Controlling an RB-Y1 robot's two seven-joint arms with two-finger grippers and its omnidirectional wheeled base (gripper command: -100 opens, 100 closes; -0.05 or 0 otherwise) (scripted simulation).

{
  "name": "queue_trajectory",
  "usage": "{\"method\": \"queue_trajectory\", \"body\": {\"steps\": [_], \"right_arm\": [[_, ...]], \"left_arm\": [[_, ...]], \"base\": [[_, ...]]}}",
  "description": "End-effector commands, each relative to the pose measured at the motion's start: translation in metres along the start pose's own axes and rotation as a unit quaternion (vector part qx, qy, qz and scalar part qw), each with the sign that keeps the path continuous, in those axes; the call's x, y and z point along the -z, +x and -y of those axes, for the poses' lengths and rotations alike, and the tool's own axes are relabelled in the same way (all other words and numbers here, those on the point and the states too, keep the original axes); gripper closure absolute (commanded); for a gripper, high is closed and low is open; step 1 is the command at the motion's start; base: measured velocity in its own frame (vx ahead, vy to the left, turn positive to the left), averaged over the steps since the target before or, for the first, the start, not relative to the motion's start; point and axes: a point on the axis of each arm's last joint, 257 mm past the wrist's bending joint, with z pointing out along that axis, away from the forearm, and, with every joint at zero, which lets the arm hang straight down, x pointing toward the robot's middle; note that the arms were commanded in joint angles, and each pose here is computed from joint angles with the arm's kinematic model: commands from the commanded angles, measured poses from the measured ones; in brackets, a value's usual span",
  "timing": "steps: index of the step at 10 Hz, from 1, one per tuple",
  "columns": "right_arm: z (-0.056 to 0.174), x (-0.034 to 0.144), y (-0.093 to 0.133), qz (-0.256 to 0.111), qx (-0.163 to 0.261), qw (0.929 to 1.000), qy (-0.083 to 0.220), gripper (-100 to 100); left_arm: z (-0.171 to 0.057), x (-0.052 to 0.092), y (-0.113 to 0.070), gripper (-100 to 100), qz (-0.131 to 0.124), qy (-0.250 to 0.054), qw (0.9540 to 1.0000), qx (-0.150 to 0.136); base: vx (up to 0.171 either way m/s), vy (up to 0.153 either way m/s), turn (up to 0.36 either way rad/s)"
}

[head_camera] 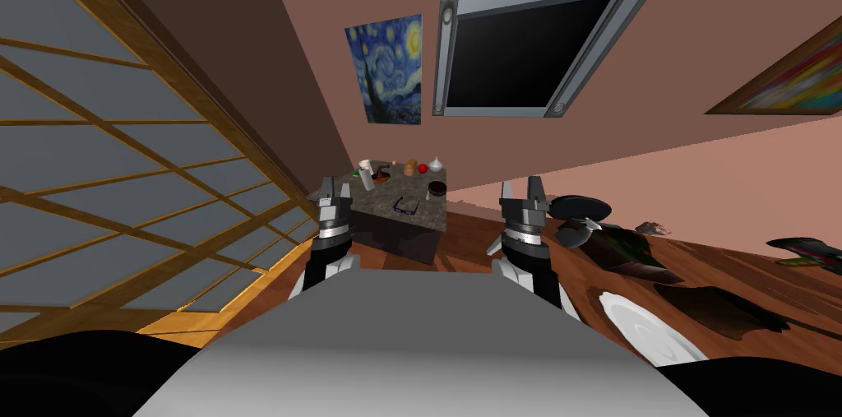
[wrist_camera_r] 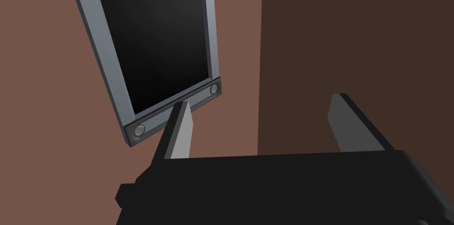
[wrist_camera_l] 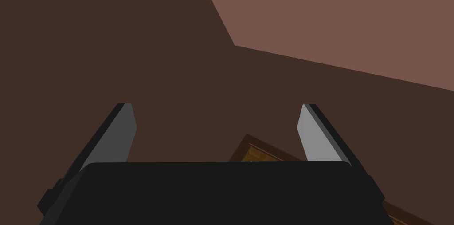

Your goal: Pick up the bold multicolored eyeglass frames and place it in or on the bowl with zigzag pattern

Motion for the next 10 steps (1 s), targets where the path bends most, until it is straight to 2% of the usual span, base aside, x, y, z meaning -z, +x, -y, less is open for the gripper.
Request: {"method": "queue_trajectory", "body": {"steps": [1,4,5,7,10], "right_arm": [[0.0,0.0,0.0,0.0,0.0,1.0,0.0,0],[0.0,0.0,0.0,0.0,0.0,1.0,0.0,0],[0.0,0.0,0.0,0.0,0.0,1.0,0.0,0],[0.0,0.0,0.0,0.0,0.0,1.0,0.0,0],[0.0,0.0,0.0,0.0,0.0,1.0,0.0,0]], "left_arm": [[-0.003,-0.002,0.005,-100,-0.019,-0.004,0.9998,-0.003],[-0.017,-0.007,0.015,-100,-0.059,-0.024,0.9979,-0.007],[-0.018,-0.007,0.016,-100,-0.06,-0.025,0.9979,-0.007],[-0.03,-0.012,0.022,-100,-0.081,-0.044,0.9957,-0.006],[-0.042,-0.014,0.025,-100,-0.09,-0.066,0.9938,-0.005]], "base": [[0.0,0.02,-0.009],[0.001,0.059,-0.026],[-0.004,0.06,-0.011],[-0.006,0.06,-0.029],[0.0,0.064,-0.022]]}}
